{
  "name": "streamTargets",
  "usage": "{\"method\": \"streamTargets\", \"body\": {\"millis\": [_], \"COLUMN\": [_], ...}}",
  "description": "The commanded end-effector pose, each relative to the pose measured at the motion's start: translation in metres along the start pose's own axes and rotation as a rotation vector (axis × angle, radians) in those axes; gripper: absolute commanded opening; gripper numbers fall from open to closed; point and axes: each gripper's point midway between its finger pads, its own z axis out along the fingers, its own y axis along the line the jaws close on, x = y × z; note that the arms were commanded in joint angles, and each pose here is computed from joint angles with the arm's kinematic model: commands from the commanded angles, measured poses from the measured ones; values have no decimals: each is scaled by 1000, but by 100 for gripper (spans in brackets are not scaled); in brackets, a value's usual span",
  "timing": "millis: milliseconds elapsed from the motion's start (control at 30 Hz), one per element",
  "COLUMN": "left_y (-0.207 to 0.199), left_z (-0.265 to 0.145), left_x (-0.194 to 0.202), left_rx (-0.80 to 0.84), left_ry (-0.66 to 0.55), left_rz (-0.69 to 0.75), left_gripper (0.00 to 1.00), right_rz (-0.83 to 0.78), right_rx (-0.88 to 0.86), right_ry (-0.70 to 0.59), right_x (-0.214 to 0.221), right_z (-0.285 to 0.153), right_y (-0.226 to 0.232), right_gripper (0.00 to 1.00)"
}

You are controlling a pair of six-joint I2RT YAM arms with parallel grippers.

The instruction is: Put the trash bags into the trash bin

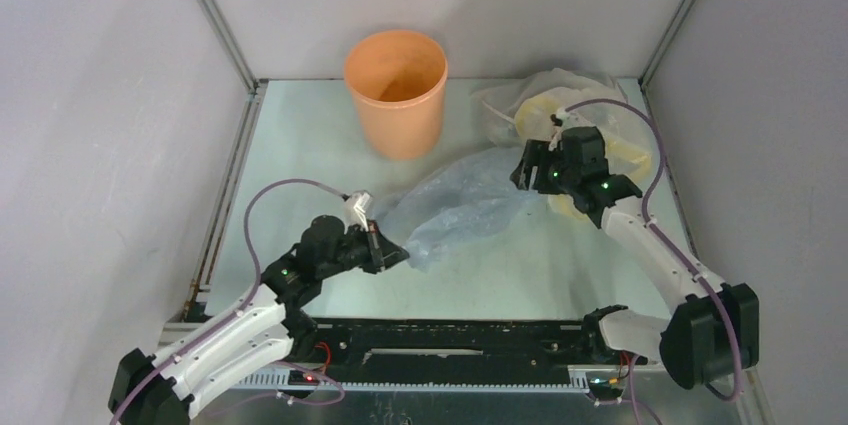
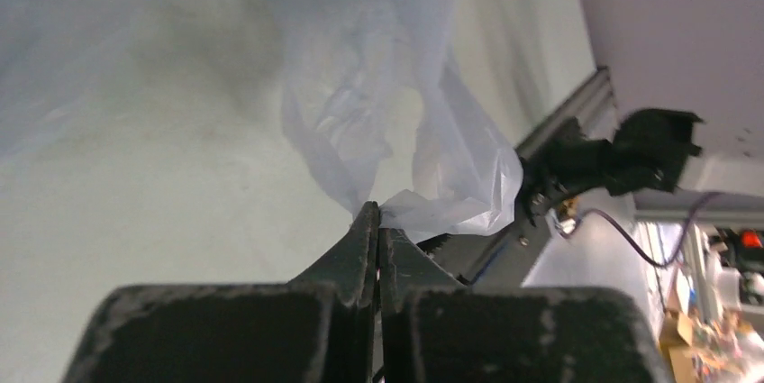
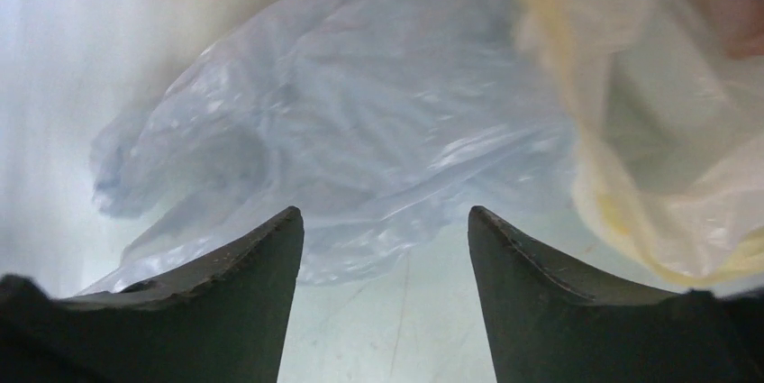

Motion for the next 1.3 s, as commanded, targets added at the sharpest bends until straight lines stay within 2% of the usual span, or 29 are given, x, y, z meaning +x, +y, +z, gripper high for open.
{"method": "streamTargets", "body": {"millis": [0, 167, 233, 300, 367, 433, 533, 633, 733, 767, 900, 1067, 1200, 1267], "left_y": [-65, -103, -116, -131, -143, -134, -117, -89, -44, -37, -19, -12, -12, -10], "left_z": [0, 4, 6, 10, 13, 17, 13, 3, -5, -7, -7, 3, 11, 15], "left_x": [-11, -5, -4, 0, 12, 13, -6, -24, -37, -39, -33, -23, -25, -26], "left_rx": [288, 355, 371, 400, 416, 323, 220, 63, -165, -187, -235, -251, -251, -267], "left_ry": [-18, 34, 50, 88, 144, 150, 24, -39, -72, -83, -62, -10, 2, 15], "left_rz": [78, 171, 196, 228, 281, 321, 300, 286, 234, 220, 234, 280, 357, 393], "left_gripper": [0, 0, 5, 18, 43, 59, 81, 92, 93, 91, 78, 66, 64, 64], "right_rz": [-89, -177, -213, -227, -222, -216, -215, -206, -203, -203, -178, -24, 107, 160], "right_rx": [-49, -191, -267, -312, -315, -286, -230, -213, -230, -233, -156, -51, -75, -33], "right_ry": [14, 58, 62, 64, 65, 68, 73, 93, 106, 110, 122, 97, 32, -6], "right_x": [13, 44, 52, 58, 60, 62, 64, 68, 73, 75, 82, 87, 89, 87], "right_z": [-19, -40, -53, -65, -73, -76, -77, -78, -78, -77, -67, -53, -46, -43], "right_y": [31, 84, 105, 118, 118, 111, 100, 95, 99, 100, 90, 76, 77, 68], "right_gripper": [73, 85, 94, 96, 96, 95, 93, 92, 91, 91, 92, 94, 91, 90]}}
